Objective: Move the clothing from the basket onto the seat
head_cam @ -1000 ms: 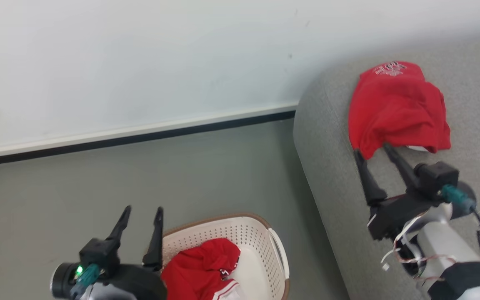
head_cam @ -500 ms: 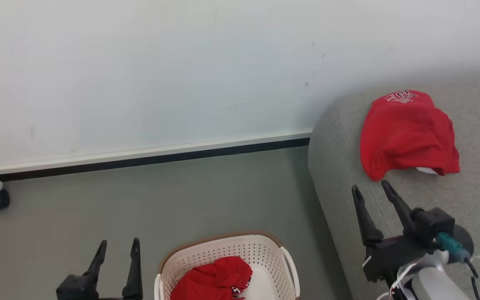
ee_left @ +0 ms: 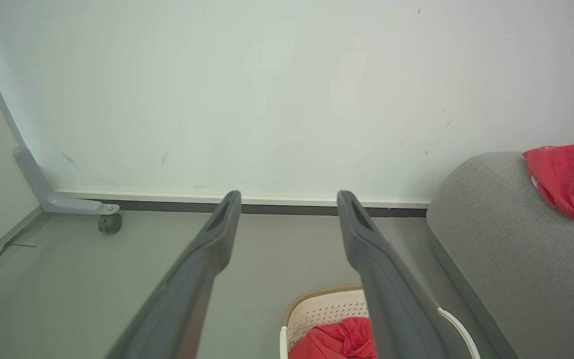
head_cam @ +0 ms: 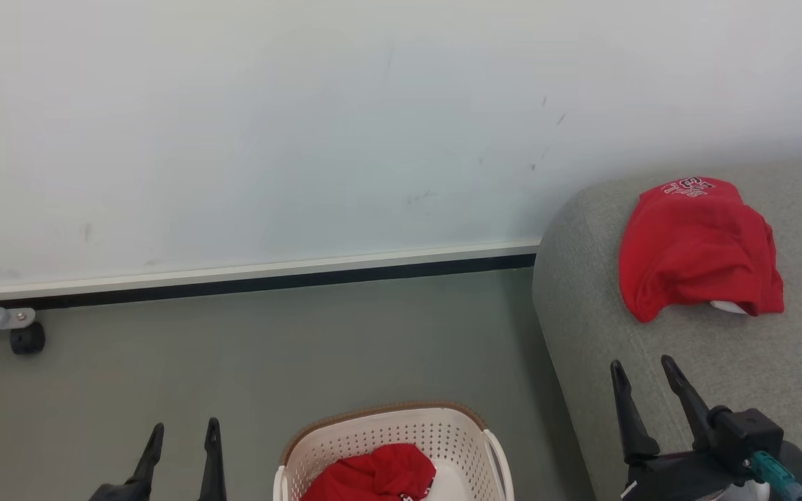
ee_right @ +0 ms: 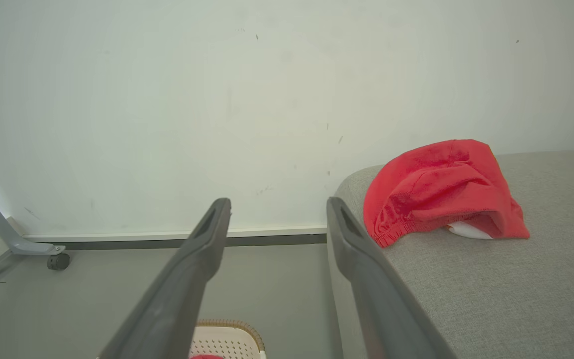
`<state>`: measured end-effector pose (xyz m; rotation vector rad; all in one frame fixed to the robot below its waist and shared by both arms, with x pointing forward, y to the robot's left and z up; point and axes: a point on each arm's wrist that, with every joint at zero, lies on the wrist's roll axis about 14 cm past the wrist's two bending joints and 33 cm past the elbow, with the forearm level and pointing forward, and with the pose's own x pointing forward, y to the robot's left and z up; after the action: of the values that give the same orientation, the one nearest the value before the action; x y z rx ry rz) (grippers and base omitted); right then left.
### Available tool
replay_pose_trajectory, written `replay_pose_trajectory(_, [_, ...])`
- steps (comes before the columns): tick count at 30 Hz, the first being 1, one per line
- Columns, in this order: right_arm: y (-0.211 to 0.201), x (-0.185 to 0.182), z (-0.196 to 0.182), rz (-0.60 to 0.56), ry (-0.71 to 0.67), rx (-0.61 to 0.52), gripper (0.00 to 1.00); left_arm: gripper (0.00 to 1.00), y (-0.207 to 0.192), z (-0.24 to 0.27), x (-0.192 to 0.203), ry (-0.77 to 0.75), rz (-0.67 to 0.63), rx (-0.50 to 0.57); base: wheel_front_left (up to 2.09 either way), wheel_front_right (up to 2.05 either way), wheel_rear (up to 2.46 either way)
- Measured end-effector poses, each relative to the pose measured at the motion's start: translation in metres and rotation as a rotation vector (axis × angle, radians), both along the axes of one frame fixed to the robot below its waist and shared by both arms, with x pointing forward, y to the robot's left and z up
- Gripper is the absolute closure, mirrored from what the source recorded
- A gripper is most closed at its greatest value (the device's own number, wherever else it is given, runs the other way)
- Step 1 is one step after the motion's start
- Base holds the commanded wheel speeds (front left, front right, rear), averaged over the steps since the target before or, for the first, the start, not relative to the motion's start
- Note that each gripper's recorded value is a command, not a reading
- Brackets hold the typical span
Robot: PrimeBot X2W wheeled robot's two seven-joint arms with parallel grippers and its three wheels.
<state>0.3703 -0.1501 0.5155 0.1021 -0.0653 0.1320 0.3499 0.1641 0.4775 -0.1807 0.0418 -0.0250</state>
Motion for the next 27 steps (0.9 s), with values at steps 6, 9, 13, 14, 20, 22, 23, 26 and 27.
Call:
replay_pose_trajectory(6, [-0.0003,-0.0074,-0.0010,-0.006,0.000,0.008,0.00,0.00,0.0078,0.0039,-0.0058,-0.015,0.028,0.002,0.00,0.00,0.00])
replay_pose_trajectory(9, [-0.0010,-0.0094,-0.0018,-0.009,0.002,0.010,0.00,0.00,0.0095,0.0045,-0.0070,-0.018,0.033,0.010,0.00,0.00,0.00])
replay_pose_trajectory(13, [-0.0018,-0.0097,-0.0005,-0.012,-0.003,0.012,0.00,0.00,0.0104,0.0073,-0.0065,-0.027,0.038,0.007,0.00,0.00,0.00])
replay_pose_trajectory(14, [-0.0017,-0.0096,0.0004,-0.011,-0.006,0.012,0.00,0.00,0.0103,0.0078,-0.0063,-0.029,0.038,0.007,0.00,0.00,0.00])
replay_pose_trajectory(20, [-0.0037,-0.0106,0.0012,-0.019,-0.009,0.015,0.00,0.00,0.0102,0.0086,-0.0062,-0.032,0.043,0.006,0.00,0.00,0.00])
replay_pose_trajectory(22, [-0.0042,-0.0115,-0.0001,-0.021,-0.005,0.016,0.00,0.00,0.0102,0.0086,-0.0061,-0.032,0.043,0.006,0.00,0.00,0.00])
replay_pose_trajectory(23, [-0.0043,-0.0115,0.0001,-0.021,-0.006,0.016,0.00,0.00,0.0104,0.0087,-0.0060,-0.032,0.044,0.008,0.00,0.00,0.00])
replay_pose_trajectory(26, [-0.0045,-0.0111,0.0011,-0.022,-0.009,0.017,0.00,0.00,0.0115,0.0085,-0.0058,-0.032,0.047,0.011,0.00,0.00,0.00])
replay_pose_trajectory(27, [-0.0045,-0.0110,0.0014,-0.022,-0.010,0.015,0.00,0.00,0.0118,0.0084,-0.0058,-0.032,0.048,0.011,0.00,0.00,0.00])
